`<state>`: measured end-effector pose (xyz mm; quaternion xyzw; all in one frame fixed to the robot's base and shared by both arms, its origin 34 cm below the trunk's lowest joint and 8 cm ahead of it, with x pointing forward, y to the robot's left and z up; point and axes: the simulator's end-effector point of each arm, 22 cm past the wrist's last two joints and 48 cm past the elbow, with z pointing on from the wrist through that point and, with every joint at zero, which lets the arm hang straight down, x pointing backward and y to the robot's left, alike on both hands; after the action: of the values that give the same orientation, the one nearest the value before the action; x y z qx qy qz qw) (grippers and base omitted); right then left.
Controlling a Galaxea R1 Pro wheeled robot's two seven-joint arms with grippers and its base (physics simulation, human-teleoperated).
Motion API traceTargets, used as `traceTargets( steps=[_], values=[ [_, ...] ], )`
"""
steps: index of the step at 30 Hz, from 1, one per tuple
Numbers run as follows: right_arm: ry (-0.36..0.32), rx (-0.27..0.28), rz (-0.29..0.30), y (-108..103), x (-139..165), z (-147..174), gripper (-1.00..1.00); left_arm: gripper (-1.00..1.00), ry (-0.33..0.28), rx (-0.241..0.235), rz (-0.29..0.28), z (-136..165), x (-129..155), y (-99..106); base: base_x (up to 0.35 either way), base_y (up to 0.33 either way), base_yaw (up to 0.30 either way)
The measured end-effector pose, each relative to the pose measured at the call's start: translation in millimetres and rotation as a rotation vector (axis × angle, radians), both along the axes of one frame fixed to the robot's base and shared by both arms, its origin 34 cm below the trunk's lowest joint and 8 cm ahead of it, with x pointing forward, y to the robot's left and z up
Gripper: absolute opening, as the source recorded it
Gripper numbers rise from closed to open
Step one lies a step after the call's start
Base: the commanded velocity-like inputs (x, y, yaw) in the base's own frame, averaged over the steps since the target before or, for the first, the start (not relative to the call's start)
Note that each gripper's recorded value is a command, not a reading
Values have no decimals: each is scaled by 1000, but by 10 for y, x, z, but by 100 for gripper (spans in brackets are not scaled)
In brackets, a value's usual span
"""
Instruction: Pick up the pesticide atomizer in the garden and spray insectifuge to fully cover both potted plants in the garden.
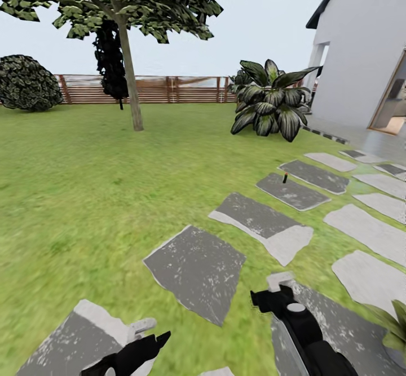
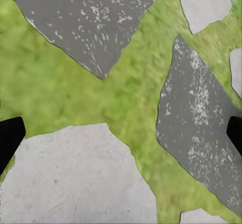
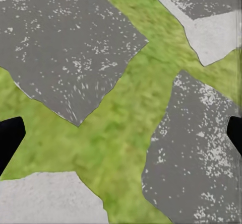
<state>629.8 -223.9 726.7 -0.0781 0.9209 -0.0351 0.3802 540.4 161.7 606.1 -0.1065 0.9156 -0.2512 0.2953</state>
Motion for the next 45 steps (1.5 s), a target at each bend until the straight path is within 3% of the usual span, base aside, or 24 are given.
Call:
traceTargets(
  steps=[14, 33, 45],
  values=[
    [59, -12, -19, -90, -87, -68, 100, 100, 28, 5, 4, -114, -99, 13, 320, 0, -280],
    [58, -13, -19, -96, -87, -50, 100, 100, 38, 7, 5, -149, -133, 19, 320, 0, -283],
    [57, -12, -18, -85, -87, -50, 100, 100, 39, 8, 5, -151, -129, 22, 320, 0, -23]
  ],
)
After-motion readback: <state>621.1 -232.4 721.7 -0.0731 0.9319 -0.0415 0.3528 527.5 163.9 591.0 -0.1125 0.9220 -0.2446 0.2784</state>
